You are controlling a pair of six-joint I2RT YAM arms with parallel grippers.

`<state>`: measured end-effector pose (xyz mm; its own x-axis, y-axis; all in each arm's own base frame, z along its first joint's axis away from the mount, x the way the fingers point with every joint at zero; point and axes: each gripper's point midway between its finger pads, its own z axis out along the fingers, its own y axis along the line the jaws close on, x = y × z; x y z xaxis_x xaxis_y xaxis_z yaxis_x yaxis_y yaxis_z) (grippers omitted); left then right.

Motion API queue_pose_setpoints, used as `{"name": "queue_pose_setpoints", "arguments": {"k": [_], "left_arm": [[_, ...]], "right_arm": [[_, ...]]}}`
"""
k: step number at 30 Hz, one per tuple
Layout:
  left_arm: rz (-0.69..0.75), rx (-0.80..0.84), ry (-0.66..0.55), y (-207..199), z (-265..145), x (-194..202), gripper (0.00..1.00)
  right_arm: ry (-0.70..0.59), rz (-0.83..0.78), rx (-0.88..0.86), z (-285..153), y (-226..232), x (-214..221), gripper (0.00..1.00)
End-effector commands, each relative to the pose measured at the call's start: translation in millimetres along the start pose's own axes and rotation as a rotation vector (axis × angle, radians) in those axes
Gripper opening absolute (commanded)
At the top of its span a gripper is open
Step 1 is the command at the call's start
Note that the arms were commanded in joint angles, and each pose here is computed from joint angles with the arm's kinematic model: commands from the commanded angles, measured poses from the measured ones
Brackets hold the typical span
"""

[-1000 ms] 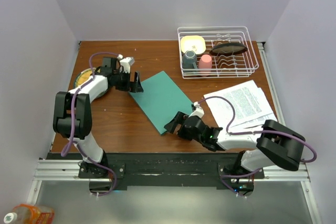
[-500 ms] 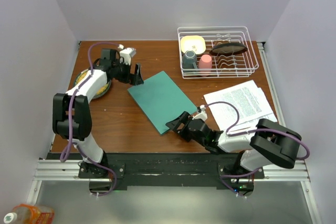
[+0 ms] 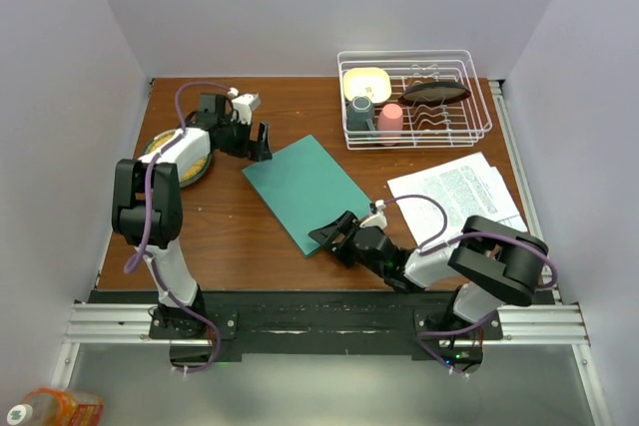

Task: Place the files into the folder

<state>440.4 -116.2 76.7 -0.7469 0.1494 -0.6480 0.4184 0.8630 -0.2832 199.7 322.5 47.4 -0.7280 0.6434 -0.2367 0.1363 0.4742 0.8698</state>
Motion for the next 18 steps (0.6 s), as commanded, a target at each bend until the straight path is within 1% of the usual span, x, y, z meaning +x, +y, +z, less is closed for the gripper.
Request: {"name": "queue_pose_setpoints", "arguments": {"k": [1,6,9,15,18], "left_arm": [[0.034,-0.012,-0.019,0,1,-2,1.0],[0.064,-0.016,0.033,-6,9,24,1.0],[0.073,-0.013,0.047,-9,11,32,1.0],[0.081,-0.003,0.066,-14,14,41,1.0],[0.09,-0.007,0.059,-14,12,38,1.0]], "right_arm": [[-0.033,0.063,-0.063,5,7,-5,0.77],[-0.035,0.071,-0.094,8,16,-6,0.74],[-0.053,0.073,-0.108,6,21,-10,0.73],[-0.081,0.079,-0.142,-1,31,-17,0.71],[-0.103,0.07,-0.155,-3,35,-22,0.71]]}}
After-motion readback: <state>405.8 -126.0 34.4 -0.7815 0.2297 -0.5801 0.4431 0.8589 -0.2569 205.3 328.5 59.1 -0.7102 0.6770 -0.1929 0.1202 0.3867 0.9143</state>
